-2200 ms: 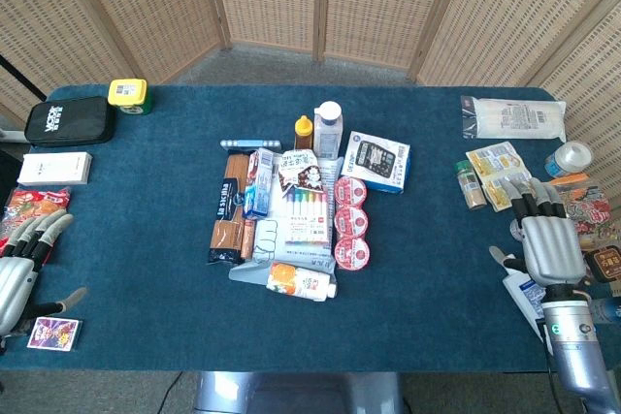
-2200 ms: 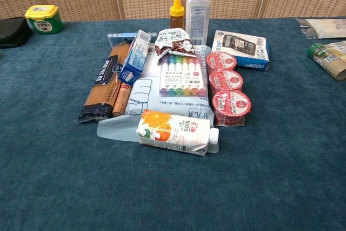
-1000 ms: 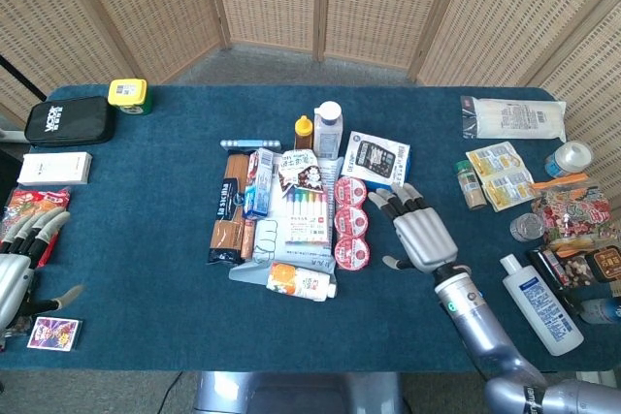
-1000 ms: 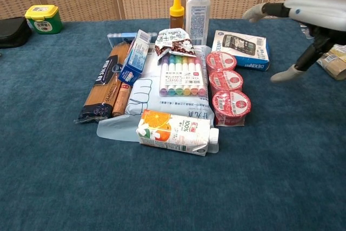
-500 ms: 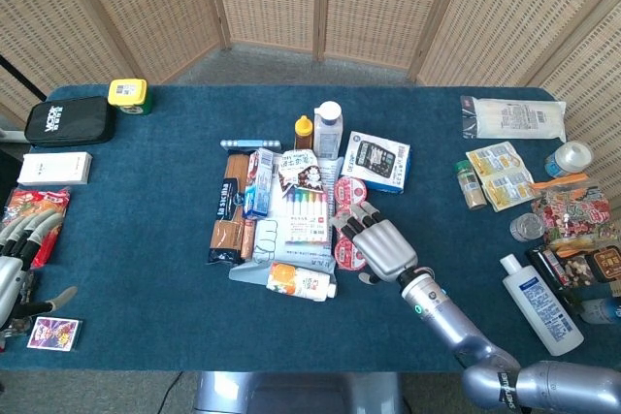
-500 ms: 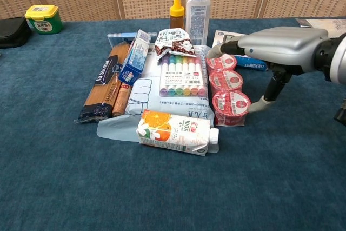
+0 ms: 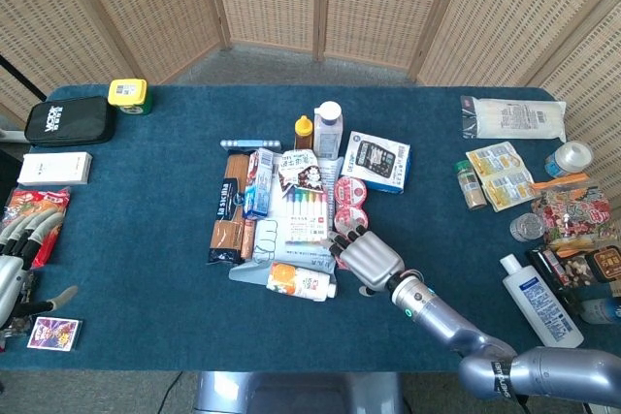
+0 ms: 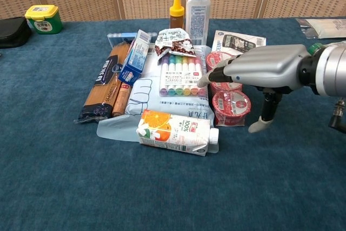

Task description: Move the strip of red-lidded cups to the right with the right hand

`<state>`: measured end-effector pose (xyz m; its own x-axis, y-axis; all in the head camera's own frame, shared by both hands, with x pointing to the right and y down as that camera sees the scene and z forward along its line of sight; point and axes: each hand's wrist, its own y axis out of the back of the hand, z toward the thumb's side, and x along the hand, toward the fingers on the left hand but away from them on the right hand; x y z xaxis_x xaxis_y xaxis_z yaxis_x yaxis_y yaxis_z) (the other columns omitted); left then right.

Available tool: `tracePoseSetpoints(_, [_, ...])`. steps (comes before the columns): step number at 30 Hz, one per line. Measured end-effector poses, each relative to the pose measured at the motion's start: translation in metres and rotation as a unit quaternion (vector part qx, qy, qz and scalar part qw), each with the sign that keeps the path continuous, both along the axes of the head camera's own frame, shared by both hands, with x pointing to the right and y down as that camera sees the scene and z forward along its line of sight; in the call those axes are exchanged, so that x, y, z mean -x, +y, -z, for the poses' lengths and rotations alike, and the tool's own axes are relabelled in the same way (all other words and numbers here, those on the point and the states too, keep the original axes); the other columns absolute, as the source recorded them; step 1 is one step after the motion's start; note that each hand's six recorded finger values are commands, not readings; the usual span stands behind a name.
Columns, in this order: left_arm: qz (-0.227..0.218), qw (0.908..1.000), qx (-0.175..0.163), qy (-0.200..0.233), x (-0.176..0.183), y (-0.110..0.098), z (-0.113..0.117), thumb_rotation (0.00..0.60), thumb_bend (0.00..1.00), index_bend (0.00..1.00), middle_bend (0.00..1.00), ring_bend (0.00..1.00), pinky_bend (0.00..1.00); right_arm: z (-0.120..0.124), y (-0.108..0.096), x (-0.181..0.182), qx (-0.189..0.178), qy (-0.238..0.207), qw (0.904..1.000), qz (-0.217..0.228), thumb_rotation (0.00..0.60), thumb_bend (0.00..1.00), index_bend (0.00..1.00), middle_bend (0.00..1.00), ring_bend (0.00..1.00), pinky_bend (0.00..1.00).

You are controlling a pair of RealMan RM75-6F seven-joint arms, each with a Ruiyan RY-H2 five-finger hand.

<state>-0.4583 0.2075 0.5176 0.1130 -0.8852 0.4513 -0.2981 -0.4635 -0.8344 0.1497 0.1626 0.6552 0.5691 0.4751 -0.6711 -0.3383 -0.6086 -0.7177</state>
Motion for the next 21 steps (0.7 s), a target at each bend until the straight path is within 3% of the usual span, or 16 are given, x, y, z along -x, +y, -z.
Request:
tracePoseSetpoints(11, [-0.002, 1.0, 0.0, 0.005, -0.001, 0.0, 0.001, 0.6, 0.24, 0.0, 0.0, 0.0, 0.0, -0.008, 0.004, -0.003, 0.015, 0.02, 0.9995, 0.018, 0.597, 0.17, 0.0, 0.0, 0.0, 0.0])
tracePoseSetpoints(21, [-0.001, 1.0, 0.0, 0.005, -0.001, -0.001, 0.0, 0.6, 0.23, 0.0, 0.0, 0.0, 0.0, 0.001, -0.004, -0.022, 0.005, 0.024, 0.9997, -0.005, 0.597, 0.18, 0.0, 0.0, 0.0, 0.0])
